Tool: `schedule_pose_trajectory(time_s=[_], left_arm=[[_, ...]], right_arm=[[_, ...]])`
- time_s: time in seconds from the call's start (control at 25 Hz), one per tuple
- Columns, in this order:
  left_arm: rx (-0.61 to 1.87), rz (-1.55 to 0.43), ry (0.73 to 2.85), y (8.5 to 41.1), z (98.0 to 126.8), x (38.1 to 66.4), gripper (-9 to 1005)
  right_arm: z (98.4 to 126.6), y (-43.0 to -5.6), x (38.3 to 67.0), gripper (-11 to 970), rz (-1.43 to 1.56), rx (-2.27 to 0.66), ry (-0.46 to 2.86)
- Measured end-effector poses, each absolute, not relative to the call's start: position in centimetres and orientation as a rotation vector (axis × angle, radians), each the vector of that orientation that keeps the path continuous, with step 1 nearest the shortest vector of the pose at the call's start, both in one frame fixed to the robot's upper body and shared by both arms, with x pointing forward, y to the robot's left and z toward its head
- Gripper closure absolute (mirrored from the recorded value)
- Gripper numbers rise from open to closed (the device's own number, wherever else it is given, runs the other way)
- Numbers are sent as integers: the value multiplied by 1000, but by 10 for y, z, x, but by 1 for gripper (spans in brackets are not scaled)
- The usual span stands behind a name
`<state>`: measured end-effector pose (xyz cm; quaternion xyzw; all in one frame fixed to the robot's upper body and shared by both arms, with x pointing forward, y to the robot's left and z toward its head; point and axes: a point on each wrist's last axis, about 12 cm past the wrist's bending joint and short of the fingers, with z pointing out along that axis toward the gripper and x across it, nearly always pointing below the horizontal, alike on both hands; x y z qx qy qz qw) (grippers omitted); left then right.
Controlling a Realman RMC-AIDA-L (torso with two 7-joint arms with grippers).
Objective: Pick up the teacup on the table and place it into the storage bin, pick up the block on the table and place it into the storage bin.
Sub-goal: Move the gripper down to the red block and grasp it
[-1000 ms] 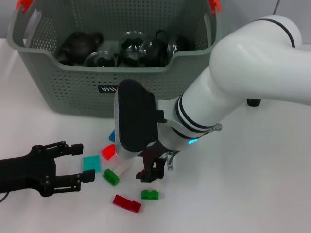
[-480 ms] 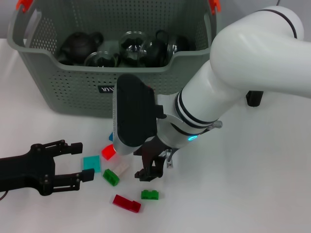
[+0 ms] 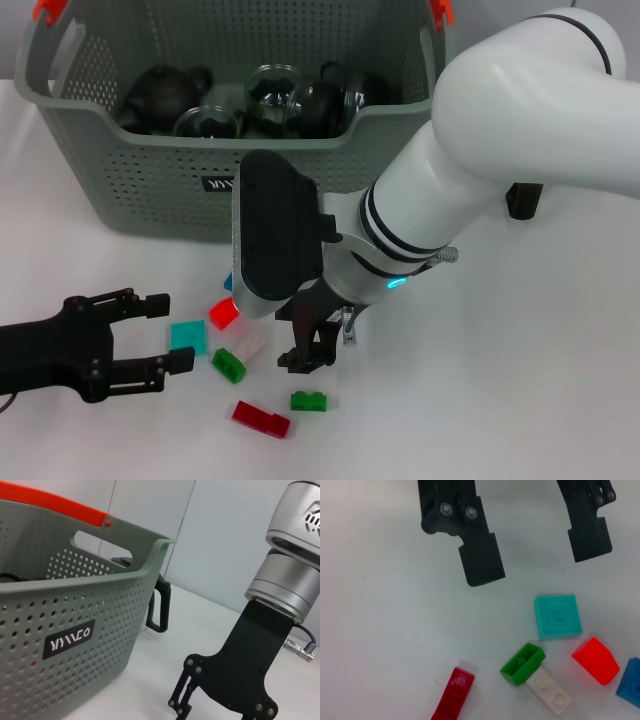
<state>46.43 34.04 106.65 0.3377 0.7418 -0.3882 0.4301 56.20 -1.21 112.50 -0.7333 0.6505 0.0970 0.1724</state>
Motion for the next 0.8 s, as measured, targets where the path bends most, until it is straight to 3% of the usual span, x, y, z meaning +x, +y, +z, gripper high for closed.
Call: schedule_pose_trajectory(time_s=[0.8], left_arm=[[851,-975,1844,340,1070,467,167]], right_arm=[[1132,-12,566,424,297,-2034,1846]])
